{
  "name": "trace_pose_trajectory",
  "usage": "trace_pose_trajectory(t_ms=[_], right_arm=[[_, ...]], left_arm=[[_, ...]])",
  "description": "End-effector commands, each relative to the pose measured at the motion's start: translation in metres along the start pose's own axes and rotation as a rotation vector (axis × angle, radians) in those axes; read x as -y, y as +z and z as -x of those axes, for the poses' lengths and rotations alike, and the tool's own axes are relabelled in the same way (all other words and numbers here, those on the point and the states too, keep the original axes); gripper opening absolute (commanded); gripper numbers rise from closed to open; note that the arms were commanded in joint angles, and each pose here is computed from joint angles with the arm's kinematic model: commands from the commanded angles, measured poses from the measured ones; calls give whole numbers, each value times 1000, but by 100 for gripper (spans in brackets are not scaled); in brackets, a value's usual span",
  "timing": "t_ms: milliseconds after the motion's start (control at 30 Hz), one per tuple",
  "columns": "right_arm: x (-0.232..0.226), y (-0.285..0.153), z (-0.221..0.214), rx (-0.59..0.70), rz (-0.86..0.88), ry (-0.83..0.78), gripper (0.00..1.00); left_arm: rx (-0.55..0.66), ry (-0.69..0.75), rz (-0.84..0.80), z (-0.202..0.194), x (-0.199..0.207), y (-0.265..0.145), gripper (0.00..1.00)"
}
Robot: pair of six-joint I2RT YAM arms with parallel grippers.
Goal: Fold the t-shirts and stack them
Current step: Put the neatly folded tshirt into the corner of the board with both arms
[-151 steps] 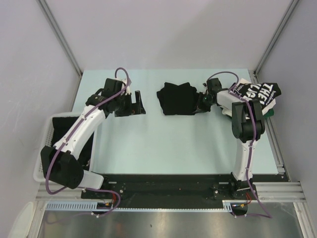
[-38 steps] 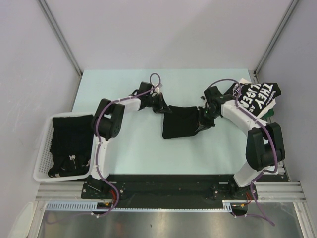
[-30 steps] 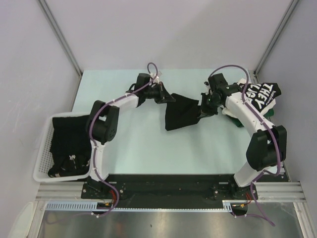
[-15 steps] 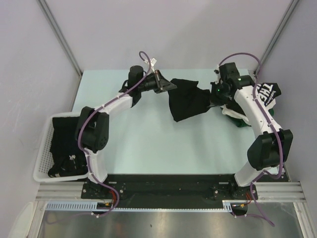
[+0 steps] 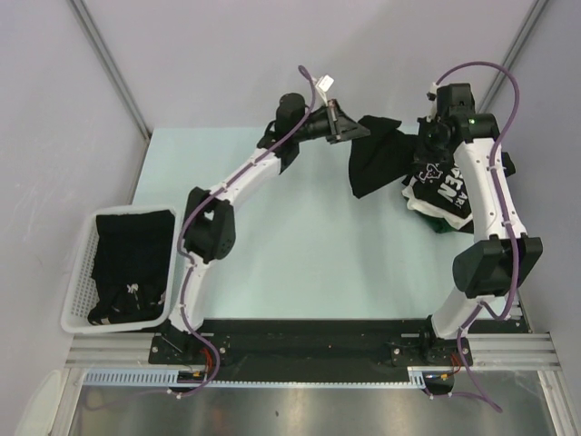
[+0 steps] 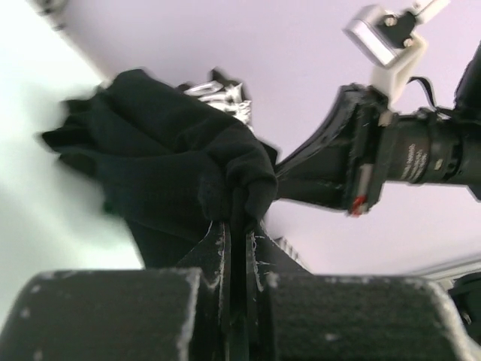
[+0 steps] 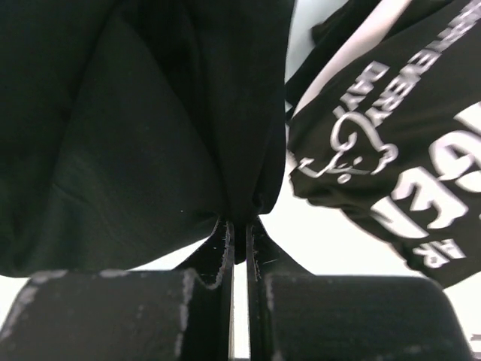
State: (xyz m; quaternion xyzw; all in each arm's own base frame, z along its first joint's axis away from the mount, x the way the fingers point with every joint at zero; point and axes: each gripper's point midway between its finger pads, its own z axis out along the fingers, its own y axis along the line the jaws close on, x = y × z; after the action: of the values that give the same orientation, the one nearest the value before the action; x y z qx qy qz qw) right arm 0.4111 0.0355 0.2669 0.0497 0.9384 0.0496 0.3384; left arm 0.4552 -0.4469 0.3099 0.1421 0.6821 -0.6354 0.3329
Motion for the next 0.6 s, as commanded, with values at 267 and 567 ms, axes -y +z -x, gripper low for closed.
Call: trace_pose_trajectory(t_ms=[267, 567], right_arm=[[87, -38, 83, 316, -327, -5, 0], [161, -56, 107, 446, -466, 101, 0]], left_arm=[[133, 29, -144, 17, 67, 57, 0], [210, 29, -195, 19, 83, 68, 0]])
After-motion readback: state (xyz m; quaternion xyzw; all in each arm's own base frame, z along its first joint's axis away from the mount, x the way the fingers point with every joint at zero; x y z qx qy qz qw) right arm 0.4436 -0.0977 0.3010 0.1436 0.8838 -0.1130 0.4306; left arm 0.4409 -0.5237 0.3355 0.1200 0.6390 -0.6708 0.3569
